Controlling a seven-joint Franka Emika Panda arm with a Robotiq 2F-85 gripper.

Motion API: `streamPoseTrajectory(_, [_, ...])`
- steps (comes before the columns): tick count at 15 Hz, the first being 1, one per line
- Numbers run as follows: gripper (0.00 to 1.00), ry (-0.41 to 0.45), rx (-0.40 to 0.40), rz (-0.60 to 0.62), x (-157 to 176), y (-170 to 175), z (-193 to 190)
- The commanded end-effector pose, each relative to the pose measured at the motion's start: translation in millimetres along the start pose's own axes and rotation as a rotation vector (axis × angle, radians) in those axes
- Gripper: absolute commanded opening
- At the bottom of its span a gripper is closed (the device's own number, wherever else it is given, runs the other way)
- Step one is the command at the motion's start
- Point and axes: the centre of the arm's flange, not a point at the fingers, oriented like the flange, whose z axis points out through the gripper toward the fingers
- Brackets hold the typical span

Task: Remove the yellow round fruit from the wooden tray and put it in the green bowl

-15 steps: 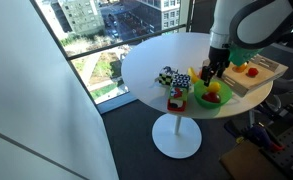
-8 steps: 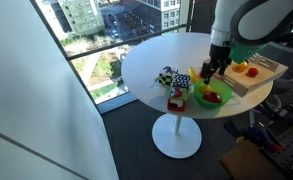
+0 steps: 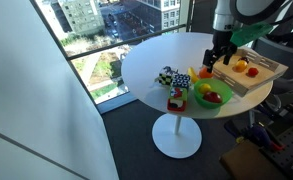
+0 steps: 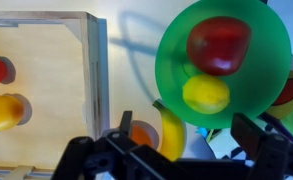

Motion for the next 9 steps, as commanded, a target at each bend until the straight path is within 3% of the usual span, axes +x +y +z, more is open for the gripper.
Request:
streamPoseTrajectory(1, [1.0, -0.023, 0.0, 0.053, 6.9, 8.7, -26.8])
streamPoseTrajectory(9, [1.0, -0.094, -0.037, 0.099, -12.4, 19.4, -65.1])
